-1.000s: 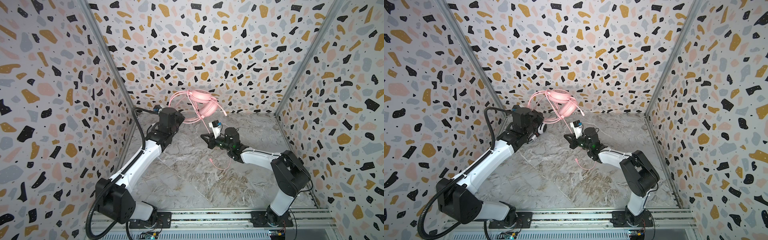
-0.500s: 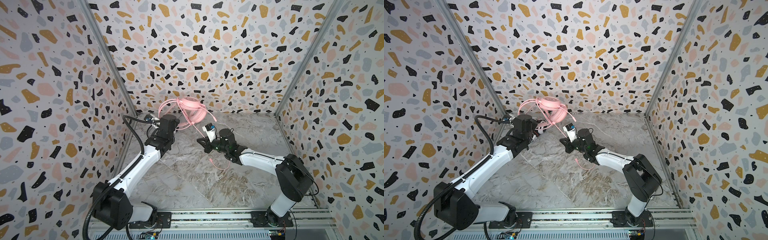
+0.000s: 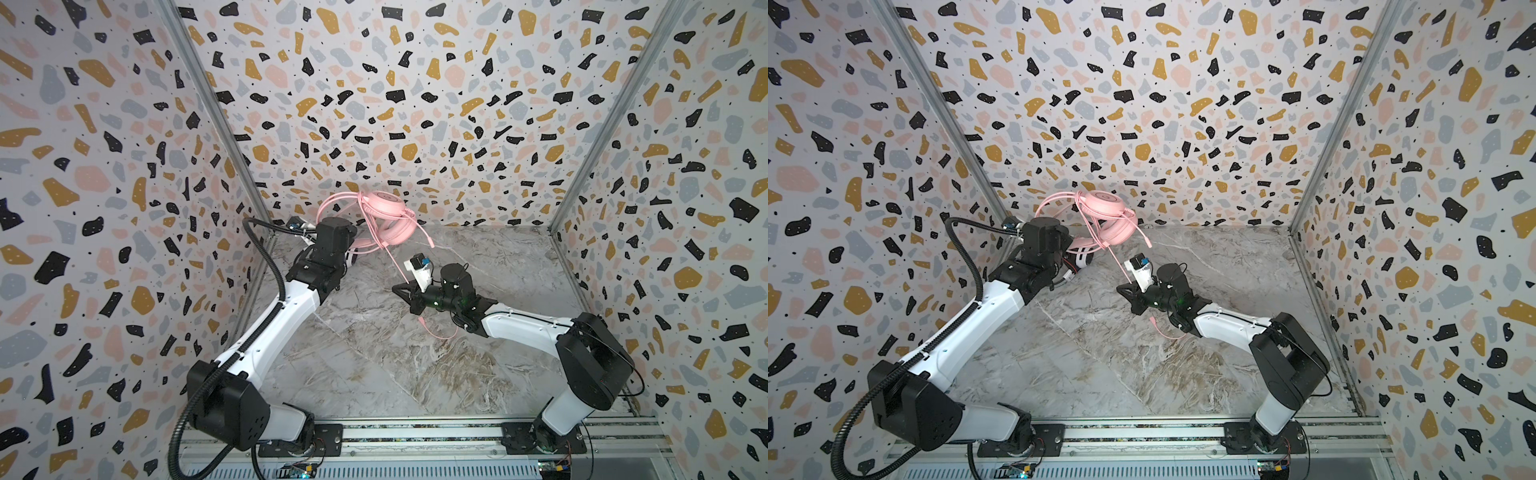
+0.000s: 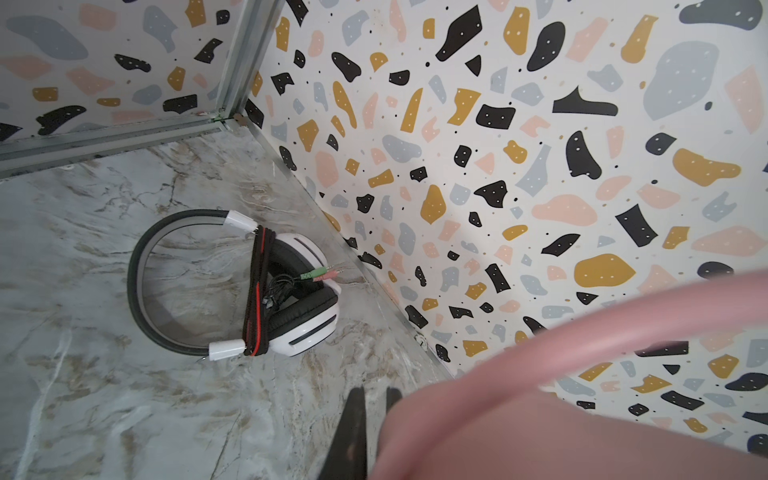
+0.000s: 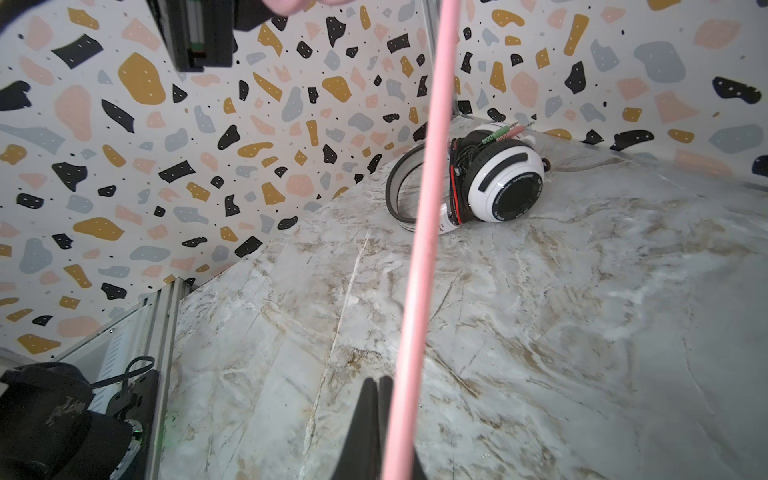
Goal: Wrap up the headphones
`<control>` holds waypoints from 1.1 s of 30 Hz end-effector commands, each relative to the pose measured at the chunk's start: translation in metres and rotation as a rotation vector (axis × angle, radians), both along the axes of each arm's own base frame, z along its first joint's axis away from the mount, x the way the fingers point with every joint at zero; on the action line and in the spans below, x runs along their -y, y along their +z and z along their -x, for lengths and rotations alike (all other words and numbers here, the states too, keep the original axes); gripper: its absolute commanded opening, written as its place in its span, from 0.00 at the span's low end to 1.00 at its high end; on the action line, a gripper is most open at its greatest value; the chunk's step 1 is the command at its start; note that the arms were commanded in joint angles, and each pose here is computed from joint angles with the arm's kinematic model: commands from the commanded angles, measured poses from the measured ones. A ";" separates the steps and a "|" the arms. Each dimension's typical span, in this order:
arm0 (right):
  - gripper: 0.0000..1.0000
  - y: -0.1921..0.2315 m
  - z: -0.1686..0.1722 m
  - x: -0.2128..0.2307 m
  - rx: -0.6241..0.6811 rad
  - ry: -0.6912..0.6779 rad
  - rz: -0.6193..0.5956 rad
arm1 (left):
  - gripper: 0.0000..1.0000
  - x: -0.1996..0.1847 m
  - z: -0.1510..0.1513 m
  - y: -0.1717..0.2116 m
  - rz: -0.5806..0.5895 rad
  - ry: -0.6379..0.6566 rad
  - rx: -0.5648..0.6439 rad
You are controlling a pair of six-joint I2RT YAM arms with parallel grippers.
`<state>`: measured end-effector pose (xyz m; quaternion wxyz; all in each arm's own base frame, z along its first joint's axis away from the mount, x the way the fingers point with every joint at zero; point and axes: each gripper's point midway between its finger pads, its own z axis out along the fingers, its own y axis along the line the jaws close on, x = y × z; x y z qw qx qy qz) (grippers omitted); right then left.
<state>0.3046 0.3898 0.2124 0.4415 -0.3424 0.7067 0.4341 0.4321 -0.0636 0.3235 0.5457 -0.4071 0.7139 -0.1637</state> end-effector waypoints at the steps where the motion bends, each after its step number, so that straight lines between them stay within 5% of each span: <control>1: 0.05 -0.048 0.047 0.003 -0.179 0.160 0.091 | 0.00 -0.068 0.006 0.159 0.257 0.297 0.575; 17: 0.09 -0.021 0.090 -0.014 -0.158 0.352 -0.020 | 0.00 -0.071 0.011 0.160 0.216 0.285 0.582; 23: 0.10 -0.040 0.076 -0.014 -0.190 0.279 0.023 | 0.00 -0.068 0.011 0.165 0.215 0.264 0.586; 33: 0.40 -0.100 0.044 -0.034 -0.248 0.205 0.133 | 0.00 -0.050 0.003 0.170 0.218 0.151 0.565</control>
